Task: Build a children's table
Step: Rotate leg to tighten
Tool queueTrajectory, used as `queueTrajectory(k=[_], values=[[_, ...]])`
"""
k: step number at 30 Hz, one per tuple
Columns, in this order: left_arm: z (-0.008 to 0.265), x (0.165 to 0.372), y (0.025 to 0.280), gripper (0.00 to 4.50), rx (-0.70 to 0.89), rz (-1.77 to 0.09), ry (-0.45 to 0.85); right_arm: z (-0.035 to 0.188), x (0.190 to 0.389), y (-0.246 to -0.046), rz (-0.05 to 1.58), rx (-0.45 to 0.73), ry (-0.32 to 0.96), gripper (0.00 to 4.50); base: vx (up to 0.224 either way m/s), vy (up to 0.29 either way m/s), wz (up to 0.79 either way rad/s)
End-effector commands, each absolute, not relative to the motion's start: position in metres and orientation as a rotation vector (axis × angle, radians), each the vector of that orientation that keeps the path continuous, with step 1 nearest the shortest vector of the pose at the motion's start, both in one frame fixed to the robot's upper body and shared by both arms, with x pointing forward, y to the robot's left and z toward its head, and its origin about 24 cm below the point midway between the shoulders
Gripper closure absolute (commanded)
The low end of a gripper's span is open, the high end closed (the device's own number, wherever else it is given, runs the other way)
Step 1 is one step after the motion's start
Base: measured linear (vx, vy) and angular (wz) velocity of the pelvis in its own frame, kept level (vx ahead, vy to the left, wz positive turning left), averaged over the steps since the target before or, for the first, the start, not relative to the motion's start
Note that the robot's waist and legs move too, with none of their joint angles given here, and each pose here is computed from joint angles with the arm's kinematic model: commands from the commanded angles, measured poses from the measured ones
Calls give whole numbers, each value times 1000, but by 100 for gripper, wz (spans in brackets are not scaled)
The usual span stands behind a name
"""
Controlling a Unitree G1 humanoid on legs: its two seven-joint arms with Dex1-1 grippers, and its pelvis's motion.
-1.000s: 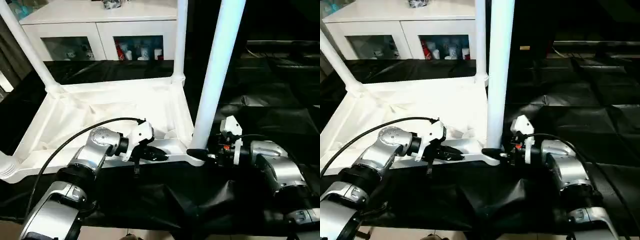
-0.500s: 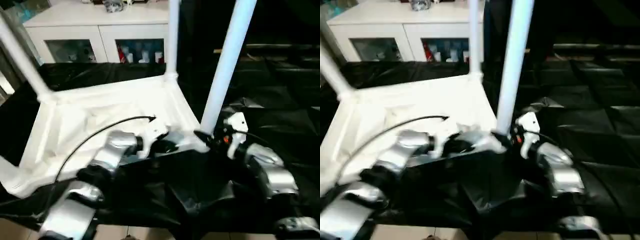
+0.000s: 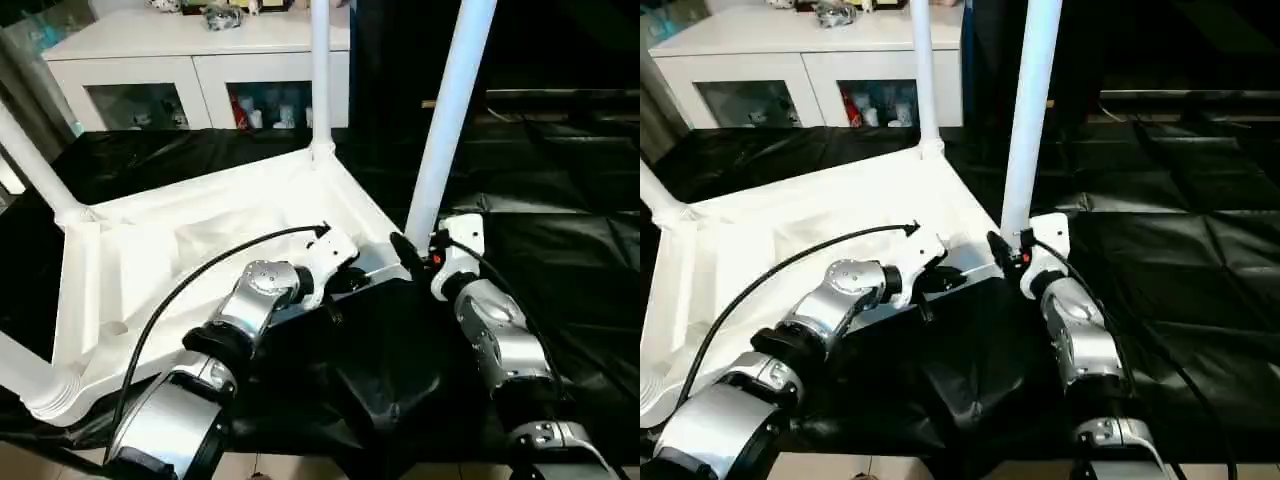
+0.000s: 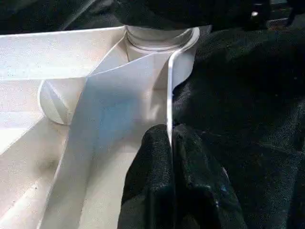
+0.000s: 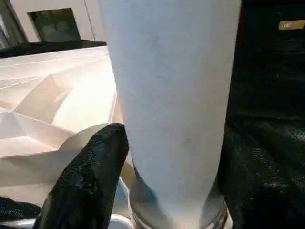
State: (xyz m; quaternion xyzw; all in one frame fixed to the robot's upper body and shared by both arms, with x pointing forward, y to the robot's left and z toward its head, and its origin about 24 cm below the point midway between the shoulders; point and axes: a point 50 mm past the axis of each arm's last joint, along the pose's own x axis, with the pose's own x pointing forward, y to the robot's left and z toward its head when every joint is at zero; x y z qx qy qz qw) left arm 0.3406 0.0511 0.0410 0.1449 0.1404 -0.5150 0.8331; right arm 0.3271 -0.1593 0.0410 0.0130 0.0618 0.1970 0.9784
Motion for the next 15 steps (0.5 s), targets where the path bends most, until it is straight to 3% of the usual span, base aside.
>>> queueTrajectory(k=[1, 5, 8, 15], values=[[63, 345, 38, 450, 275, -1111, 153, 36, 318, -151, 519, 31, 153, 159, 0, 0, 0], [66, 342, 44, 450, 248, -1116, 115, 53, 309, -183, 562, -25, 106, 159, 0, 0, 0], [73, 333, 56, 395, 221, -1146, 76, 72, 290, -206, 696, -82, 99, 148, 0, 0, 0], [82, 308, 82, 339, 203, -1177, 99, 81, 267, -201, 909, -56, 137, 148, 0, 0, 0]])
